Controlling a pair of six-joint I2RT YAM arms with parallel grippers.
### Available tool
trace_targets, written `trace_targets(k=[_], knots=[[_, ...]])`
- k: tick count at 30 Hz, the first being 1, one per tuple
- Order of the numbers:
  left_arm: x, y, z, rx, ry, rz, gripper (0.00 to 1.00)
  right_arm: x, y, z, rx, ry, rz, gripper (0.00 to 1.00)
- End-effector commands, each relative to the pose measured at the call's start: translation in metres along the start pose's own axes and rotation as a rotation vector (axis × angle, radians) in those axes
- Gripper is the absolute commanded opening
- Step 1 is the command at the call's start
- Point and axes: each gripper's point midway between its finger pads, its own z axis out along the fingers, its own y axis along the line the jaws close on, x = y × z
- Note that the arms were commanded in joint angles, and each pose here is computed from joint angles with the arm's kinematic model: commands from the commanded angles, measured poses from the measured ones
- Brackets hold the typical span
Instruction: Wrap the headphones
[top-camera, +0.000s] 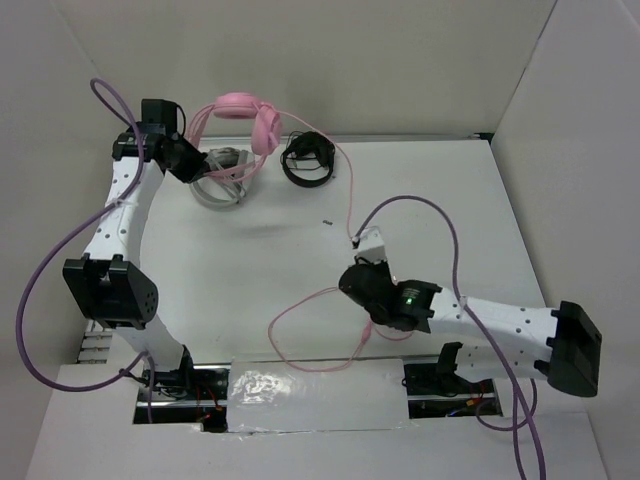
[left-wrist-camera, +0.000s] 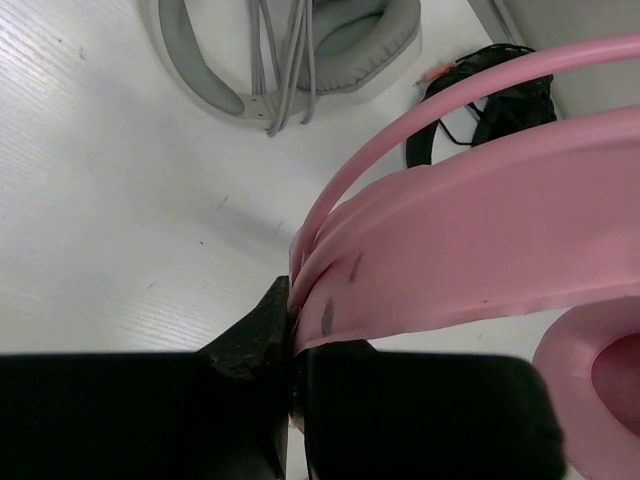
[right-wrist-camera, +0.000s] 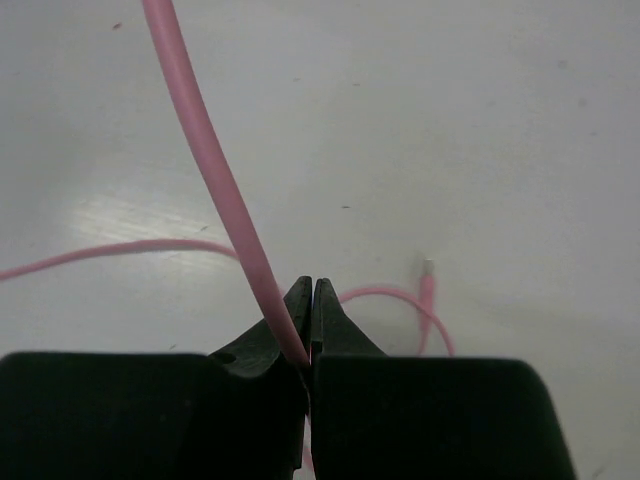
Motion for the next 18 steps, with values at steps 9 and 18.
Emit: trace_targets(k=[9,18], knots=[[-0.027,-0.042,-0.034,0.162,-0.028,-0.060,0.00,0.053,0.125,0.015,-0.422,0.162,-0.138,0.00],[-0.032,-0.067,-0.052,0.262,-0.031,-0.040,0.00,0.114,0.221,-0.006,-0.553,0.247,-0.503,0.00]])
